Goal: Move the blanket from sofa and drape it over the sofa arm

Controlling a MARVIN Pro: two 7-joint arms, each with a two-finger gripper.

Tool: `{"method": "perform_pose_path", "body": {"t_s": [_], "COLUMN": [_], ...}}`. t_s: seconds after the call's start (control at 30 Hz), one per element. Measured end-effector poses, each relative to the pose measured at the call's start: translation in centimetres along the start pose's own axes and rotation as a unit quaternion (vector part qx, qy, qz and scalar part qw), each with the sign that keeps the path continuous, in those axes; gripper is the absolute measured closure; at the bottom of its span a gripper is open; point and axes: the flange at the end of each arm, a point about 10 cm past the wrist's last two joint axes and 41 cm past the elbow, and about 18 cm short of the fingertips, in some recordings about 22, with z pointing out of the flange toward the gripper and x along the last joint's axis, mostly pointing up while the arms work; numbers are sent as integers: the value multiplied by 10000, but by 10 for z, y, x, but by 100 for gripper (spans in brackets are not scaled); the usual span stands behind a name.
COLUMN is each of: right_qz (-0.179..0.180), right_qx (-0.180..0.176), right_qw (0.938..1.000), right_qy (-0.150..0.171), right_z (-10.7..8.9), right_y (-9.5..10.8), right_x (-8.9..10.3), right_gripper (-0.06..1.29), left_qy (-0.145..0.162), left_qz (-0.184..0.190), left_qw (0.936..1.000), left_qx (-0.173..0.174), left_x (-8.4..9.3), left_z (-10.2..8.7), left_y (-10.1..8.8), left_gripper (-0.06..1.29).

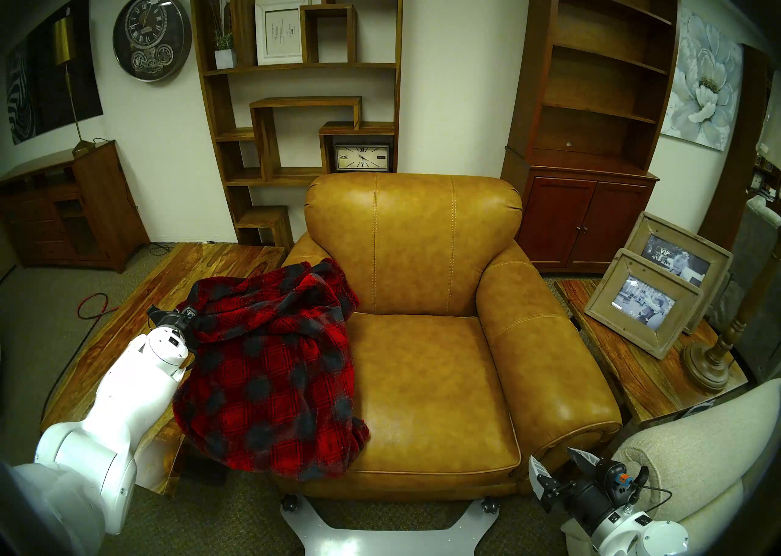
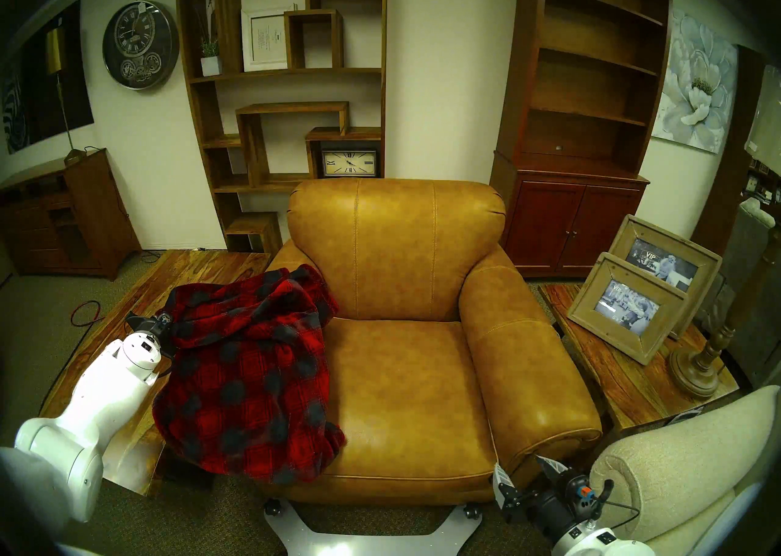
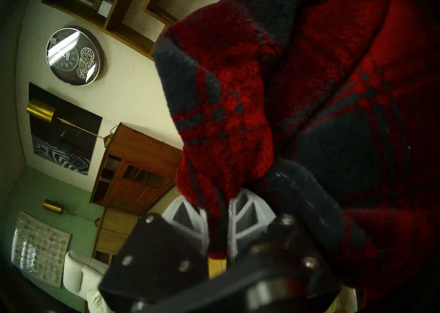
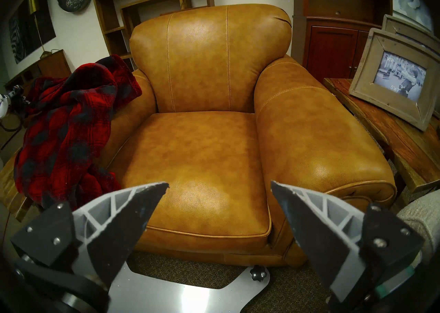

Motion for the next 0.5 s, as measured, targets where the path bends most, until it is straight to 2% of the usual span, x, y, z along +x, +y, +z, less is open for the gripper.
{"method": "perform_pose_path", "body": {"t_s": [0.3,0.4,0.47,0.5], "right_qz": [2,2,2,2], "right_qx": [-2,-2,-3,-3], "right_qw": [10000,10000,10000,10000], "right_qy": [-6,-8,-9,-8], "right_z": [0,0,0,0], "right_y": [0,0,0,0], "right_x": [0,0,0,0], "right_gripper": [1,1,1,1], "left_qy": [-25,41,112,180], "left_qz": [54,-23,-161,-283], "left_qw": [9999,9998,9996,9991], "left_qx": [150,170,218,264], "left_x": [-16,-16,-13,-9], "left_z": [1,1,1,1], "left_y": [3,7,8,8], "left_gripper": [112,103,75,49]}}
